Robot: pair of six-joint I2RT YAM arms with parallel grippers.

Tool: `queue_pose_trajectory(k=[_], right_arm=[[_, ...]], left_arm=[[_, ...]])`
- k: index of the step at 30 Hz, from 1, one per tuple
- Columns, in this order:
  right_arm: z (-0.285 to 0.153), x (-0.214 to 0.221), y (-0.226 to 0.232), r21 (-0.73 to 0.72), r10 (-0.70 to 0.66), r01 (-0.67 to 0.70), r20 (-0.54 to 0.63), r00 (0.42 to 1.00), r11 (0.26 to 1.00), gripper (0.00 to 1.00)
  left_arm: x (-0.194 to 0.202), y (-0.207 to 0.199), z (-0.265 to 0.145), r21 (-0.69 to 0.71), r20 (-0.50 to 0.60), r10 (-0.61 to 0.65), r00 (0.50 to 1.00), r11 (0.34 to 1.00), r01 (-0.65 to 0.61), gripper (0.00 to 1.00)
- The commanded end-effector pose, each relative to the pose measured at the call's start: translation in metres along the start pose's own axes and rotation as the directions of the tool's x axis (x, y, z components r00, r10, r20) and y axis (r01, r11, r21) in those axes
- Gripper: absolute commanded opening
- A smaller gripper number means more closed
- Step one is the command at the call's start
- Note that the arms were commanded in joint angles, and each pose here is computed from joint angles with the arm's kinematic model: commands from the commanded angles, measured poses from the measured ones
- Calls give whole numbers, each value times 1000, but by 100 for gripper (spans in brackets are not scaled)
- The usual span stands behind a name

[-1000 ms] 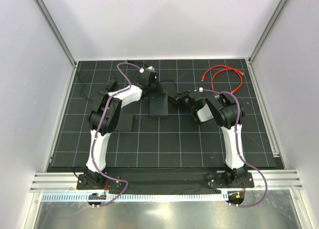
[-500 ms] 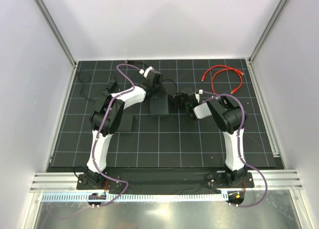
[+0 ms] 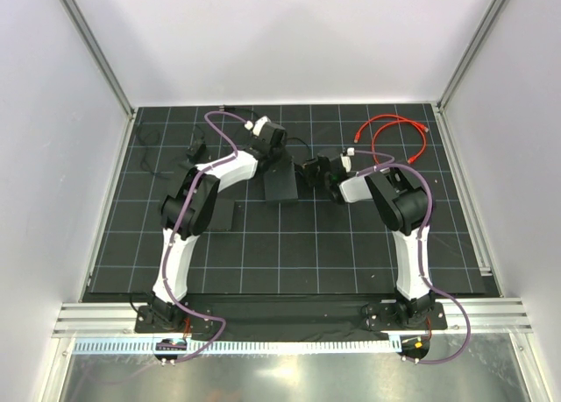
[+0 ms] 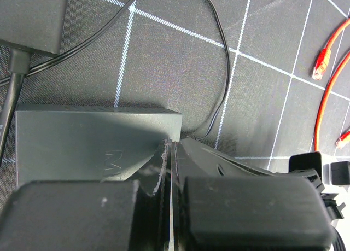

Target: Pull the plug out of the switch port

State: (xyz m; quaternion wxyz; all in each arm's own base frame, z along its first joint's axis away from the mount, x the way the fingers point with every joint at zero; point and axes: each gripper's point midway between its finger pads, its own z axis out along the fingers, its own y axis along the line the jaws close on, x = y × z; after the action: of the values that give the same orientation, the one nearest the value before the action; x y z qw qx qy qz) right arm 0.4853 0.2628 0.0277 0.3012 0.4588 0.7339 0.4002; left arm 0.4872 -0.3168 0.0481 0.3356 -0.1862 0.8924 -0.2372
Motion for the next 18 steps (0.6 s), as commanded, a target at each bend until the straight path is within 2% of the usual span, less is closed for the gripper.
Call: queue_pose_trajectory(k=[1,5,8,13,18], right_arm=[[0,-47,-44,172,-106,83,130,986,982,1],[4,-45,-72,226,14,-37,106,994,973,1],[4,-48,-72,163,122,-143,131,984,976,1],[3,-70,-57,144,70,-101,209,975,984,1],[1,-75,-49,182,-34,-3,201,979,983,1]], left_arm=[[74,108,6,-312,-231,66,971,940,-139,0],[74,108,6,-313,-236,70,969,939,-144,0],[75,108,5,-314,-239,66,969,939,-142,0],[76,109,6,-312,-244,71,967,939,-147,0],[76,108,5,-310,-246,75,966,938,-152,0]])
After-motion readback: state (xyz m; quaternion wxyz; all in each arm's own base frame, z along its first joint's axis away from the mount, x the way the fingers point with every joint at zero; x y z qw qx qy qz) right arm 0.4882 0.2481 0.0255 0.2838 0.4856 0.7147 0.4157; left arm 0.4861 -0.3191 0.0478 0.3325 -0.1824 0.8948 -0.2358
